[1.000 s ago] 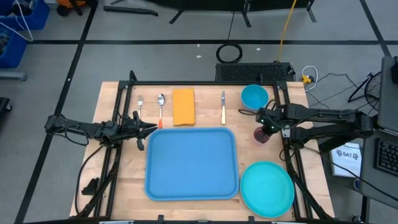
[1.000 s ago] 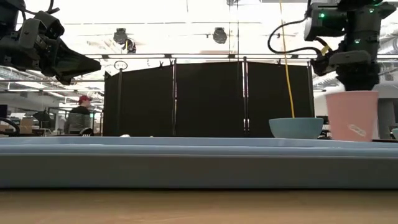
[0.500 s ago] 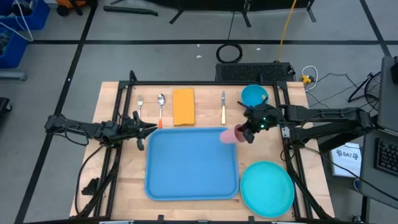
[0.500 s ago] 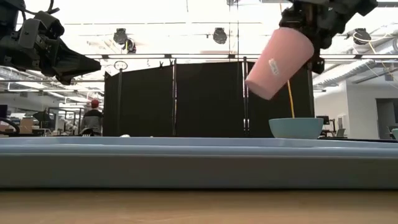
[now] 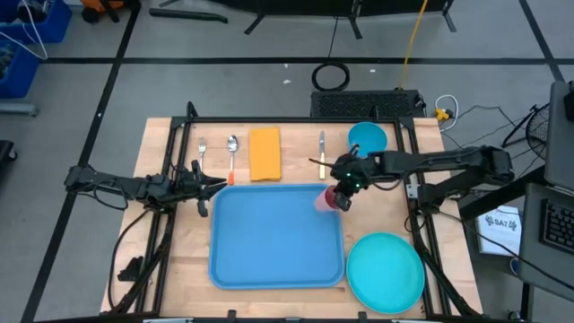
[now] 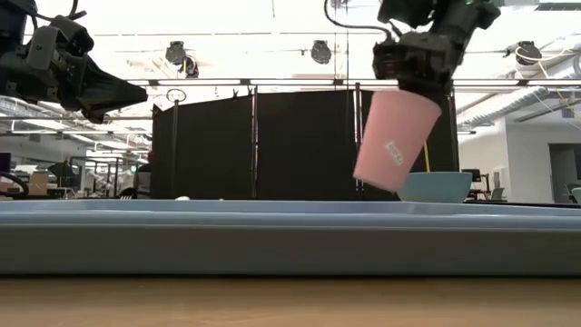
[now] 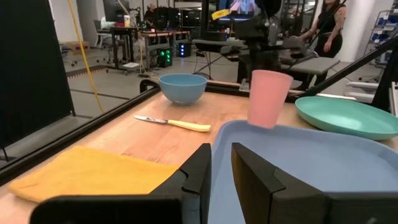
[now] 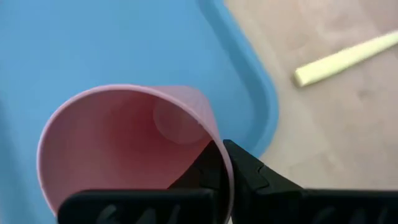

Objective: Set up tray
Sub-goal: Put the pink cup on the top right corner of the blue serving tray

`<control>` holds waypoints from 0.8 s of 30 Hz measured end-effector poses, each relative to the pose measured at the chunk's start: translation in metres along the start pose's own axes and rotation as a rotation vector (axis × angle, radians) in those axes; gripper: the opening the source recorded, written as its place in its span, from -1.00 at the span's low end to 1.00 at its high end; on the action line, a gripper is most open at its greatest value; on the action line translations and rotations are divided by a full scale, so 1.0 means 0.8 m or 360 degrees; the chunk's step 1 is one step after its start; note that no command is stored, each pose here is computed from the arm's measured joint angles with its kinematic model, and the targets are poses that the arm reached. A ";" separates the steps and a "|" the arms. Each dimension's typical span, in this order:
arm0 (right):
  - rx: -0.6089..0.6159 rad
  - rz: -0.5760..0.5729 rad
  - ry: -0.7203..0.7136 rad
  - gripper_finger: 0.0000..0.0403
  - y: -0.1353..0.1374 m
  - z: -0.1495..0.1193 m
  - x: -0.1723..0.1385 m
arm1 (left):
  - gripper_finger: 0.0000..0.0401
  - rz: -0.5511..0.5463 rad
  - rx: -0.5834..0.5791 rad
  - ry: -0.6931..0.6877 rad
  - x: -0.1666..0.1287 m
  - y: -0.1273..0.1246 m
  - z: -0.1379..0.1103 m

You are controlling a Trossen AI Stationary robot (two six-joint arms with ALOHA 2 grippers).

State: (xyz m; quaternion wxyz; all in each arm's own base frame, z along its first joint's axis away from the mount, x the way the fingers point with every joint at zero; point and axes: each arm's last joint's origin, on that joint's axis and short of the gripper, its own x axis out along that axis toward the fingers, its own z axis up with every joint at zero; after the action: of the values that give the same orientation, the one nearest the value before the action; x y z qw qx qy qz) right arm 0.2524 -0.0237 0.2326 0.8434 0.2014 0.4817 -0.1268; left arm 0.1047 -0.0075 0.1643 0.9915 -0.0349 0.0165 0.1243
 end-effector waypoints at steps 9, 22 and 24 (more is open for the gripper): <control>-0.0155 -0.0162 0.0157 -1.00 -0.001 0.014 0.035 | -0.67 -0.0018 -0.0005 0.0001 0.000 0.000 0.000; -0.0195 -0.0257 0.0199 -1.00 -0.005 0.013 0.043 | -0.67 -0.0029 -0.0001 0.0001 0.000 -0.001 0.000; -0.0181 -0.0308 0.0225 -1.00 -0.007 0.010 0.042 | -0.67 -0.0030 -0.0002 0.0001 0.000 -0.001 0.000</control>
State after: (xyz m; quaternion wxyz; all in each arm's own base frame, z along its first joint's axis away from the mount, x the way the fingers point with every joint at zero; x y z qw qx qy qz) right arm 0.2732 -0.0335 0.2063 0.8012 0.1141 0.5636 -0.1656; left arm 0.1048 -0.0081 0.1645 0.9926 -0.0356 0.0163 0.1150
